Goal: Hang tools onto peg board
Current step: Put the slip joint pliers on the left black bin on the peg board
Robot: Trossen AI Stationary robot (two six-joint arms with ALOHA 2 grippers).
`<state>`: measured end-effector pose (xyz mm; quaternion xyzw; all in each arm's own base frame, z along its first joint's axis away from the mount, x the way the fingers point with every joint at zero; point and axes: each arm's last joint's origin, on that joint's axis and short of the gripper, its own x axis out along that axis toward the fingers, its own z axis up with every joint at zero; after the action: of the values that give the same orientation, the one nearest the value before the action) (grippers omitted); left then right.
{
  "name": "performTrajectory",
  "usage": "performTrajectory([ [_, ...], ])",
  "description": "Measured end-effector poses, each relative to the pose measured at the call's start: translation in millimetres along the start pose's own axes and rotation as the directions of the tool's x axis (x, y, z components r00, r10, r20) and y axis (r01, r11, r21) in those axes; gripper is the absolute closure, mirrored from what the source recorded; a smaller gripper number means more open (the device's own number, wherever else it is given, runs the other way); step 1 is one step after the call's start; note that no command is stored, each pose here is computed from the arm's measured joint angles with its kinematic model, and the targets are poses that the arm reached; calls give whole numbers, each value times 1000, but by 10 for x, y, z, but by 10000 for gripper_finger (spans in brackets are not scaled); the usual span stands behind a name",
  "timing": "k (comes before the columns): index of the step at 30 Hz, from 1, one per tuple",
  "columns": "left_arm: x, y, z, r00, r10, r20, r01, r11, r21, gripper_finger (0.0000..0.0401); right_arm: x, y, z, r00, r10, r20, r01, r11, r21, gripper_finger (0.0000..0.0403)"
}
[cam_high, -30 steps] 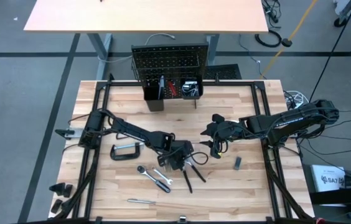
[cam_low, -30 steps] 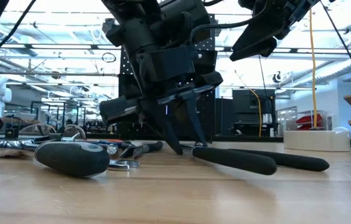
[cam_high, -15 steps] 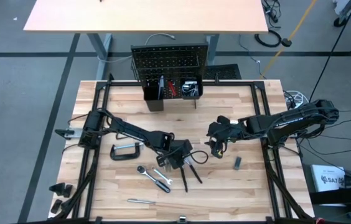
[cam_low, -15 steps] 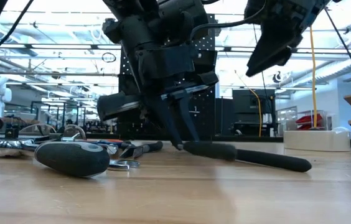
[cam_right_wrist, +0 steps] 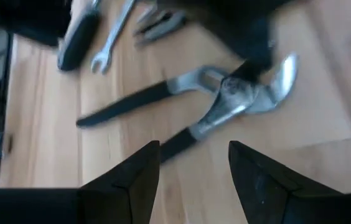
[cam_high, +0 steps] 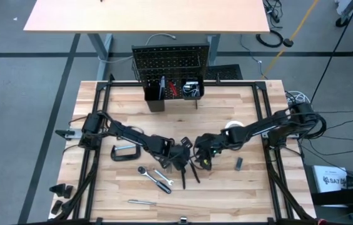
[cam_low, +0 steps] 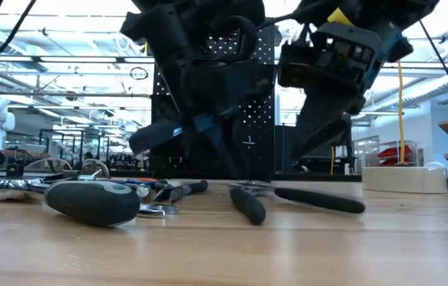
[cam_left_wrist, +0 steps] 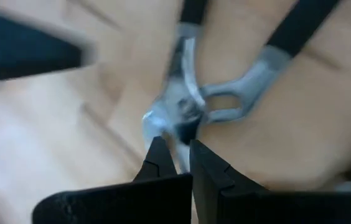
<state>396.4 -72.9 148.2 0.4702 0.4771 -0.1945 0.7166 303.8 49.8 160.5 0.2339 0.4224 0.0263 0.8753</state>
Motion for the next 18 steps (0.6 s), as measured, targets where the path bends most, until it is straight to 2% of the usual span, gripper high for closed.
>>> performTrajectory([
  [4, -29, -33, 55, 995, 76, -67, -75, 997, 19, 401, 62, -41, -23, 1000, -7, -24, 6, 999, -32, 218],
  [7, -40, -66, 64, 996, 58, -73, -60, 998, -23, 401, 75, -85, -40, 1000, -9, 27, 10, 1000, -27, 218],
  [8, -40, -81, 64, 998, 27, -56, -31, 997, -64, 401, 83, -104, -55, 998, 1, 60, 0, 1000, -14, 218],
  [10, -72, -89, 30, 996, -85, 21, 88, 982, -167, 401, 92, -152, -85, 992, 35, 120, -40, 998, 42, 218],
  [12, -137, -49, -28, 976, -175, 126, 203, 942, -265, 401, 97, -196, -103, 985, 47, 168, -70, 989, 130, 218],
  [15, -231, -11, -115, 955, -209, 209, 273, 893, -357, 401, 102, -245, -144, 983, -7, 183, -35, 974, 225, 218],
  [18, -263, -55, -105, 940, -228, 254, 316, 864, -392, 401, 105, -232, -147, 981, -26, 194, -21, 971, 237, 219],
])
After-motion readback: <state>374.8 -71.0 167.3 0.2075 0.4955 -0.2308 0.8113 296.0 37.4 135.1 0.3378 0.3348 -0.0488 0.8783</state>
